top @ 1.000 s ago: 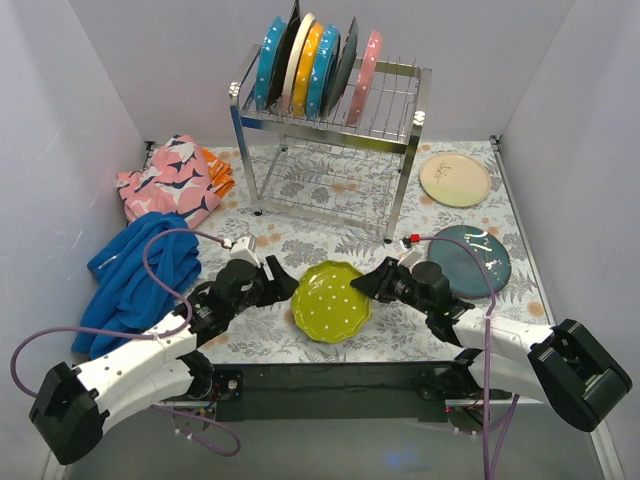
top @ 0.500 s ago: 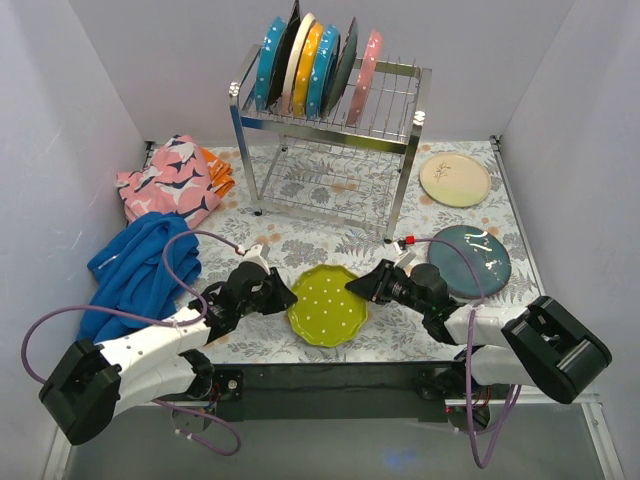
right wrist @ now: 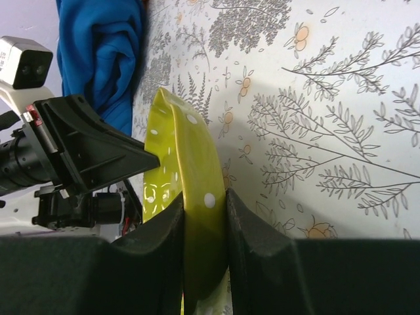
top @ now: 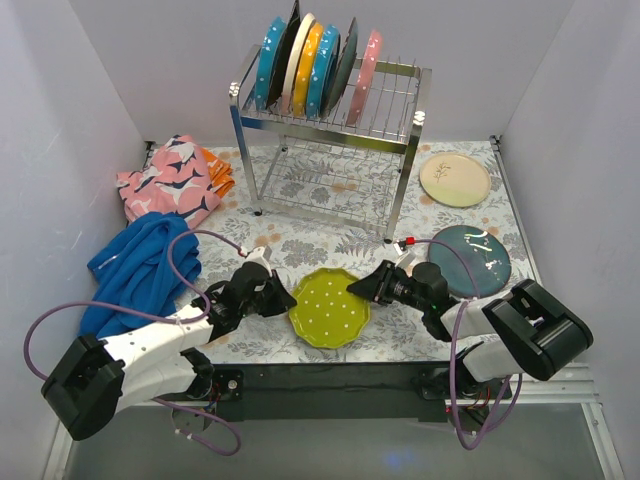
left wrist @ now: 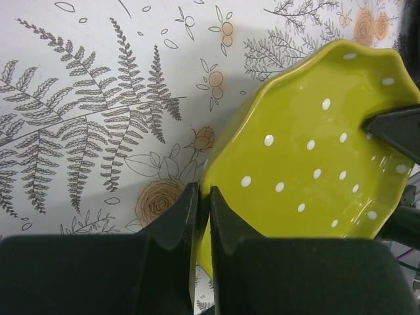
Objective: Unload the plates from the dish rack
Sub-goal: Place the plate at the center of the board.
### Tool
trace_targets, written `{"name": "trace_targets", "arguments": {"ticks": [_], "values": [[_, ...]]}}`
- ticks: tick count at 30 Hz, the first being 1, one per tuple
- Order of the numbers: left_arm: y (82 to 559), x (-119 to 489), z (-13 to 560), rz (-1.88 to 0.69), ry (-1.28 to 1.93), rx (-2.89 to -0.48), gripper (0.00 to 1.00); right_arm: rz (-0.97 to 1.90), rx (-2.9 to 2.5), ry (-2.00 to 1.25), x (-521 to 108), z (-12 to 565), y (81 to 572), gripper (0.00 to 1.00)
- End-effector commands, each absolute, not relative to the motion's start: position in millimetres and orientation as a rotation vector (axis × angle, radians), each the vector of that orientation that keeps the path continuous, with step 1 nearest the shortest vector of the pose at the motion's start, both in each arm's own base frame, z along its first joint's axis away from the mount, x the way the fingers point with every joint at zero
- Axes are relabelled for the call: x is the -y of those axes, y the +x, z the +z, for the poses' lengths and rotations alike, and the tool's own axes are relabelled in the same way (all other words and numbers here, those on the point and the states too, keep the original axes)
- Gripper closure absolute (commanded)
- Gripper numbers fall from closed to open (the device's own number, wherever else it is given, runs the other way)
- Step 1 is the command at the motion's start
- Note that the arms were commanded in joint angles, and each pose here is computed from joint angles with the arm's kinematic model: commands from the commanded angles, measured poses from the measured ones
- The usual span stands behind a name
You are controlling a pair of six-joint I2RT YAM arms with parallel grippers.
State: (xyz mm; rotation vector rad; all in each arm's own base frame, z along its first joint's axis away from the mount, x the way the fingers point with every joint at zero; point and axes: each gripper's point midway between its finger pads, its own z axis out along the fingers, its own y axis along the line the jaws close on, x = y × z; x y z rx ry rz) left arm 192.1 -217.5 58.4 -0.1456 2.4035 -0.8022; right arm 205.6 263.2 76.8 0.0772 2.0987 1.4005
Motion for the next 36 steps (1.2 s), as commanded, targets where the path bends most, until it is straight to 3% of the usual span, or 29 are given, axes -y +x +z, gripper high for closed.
{"name": "trace_targets", "arguments": {"ticks": [1,17,36], "values": [[206.4,197.6,63.3,-0.672,-0.275,-2.362,1.0,1.529,-1.96,0.009,-275.7,118.6,212.2,0.66],[221.3,167.2,49.1,-0.51,-0.444,-2.349,1.0,1.345,-2.11,0.044,-269.8,88.5,227.0,0.58],[300.9,58.9,62.8,-0.259,-0.913,-2.098,1.0,1.417,-1.852,-0.179,-259.3,179.8,186.9,0.55]]}}
